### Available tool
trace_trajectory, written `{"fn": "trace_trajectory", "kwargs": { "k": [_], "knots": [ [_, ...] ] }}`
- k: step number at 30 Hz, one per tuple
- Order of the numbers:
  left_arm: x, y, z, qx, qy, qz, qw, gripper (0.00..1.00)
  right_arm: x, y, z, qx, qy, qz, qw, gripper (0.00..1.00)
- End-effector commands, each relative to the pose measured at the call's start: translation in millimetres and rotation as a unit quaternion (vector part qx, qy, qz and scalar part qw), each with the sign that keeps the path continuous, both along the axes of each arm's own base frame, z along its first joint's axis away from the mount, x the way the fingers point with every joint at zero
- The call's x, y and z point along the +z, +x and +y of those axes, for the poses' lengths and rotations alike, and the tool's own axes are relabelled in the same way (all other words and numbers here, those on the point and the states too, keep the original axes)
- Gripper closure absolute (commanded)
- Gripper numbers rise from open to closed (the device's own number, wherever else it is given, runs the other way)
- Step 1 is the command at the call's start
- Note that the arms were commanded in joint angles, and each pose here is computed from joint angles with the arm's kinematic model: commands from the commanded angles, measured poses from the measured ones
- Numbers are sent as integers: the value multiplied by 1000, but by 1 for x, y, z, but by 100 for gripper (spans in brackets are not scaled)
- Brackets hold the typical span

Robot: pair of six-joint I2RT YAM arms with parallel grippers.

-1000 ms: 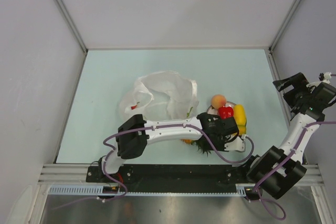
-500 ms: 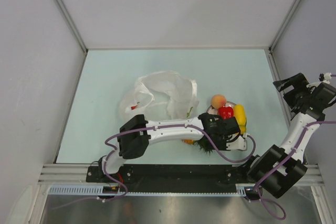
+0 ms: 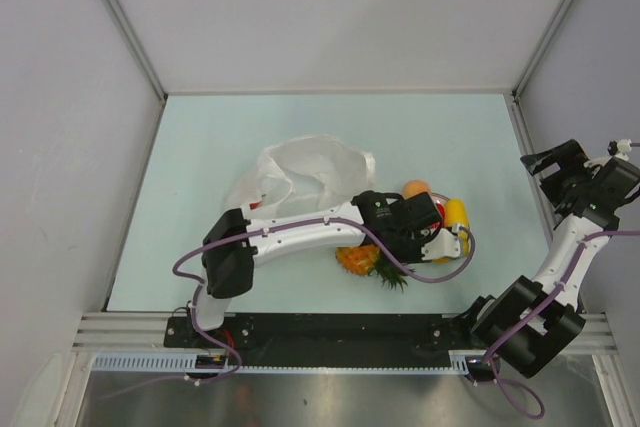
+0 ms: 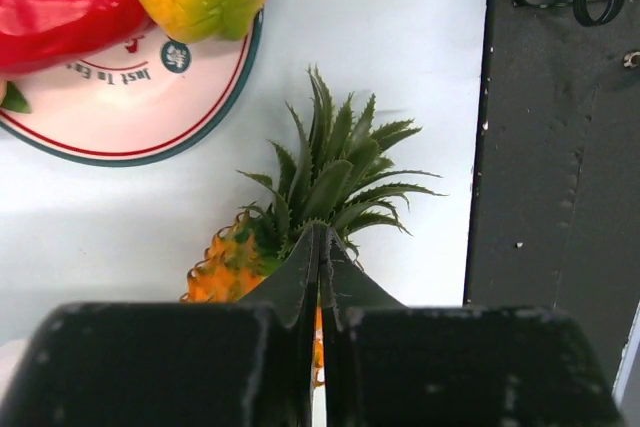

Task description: Take the fake fruits out of the plastic bag

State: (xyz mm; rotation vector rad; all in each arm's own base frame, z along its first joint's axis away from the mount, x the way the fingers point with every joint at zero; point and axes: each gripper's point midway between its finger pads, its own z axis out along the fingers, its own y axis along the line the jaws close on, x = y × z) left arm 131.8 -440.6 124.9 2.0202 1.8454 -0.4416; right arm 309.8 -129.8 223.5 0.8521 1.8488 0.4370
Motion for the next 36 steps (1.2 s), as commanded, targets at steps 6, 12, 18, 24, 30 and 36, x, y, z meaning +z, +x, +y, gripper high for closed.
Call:
{"fn": "trace_trajectory", "kwargs": {
  "k": [6, 12, 18, 24, 30, 36],
  "knots": [
    [14, -15, -13, -14, -32, -9, 999, 33, 9, -2, -5, -12, -11, -6, 1000, 2],
    [2, -20, -19, -6, -27, -12, 1000, 44, 8, -6, -5, -16, -13, -4, 1000, 2],
    [-15, -25, -26, -4, -18, -1, 1000, 57, 5, -10, -5, -19, -10, 0, 1000, 2],
    [-29, -16, -35, 16, -19, -16, 1000, 58, 8, -10, -7, -23, -3, -8, 1000, 2],
    [-40, -12, -42, 25, -19, -21, 999, 62, 3, -11, -6, -20, 0, 1, 1000, 2],
    [-41, -4, -45, 33, -16, -31, 999, 91, 2, -10, -6, -18, 3, 1, 1000, 3]
  ]
}}
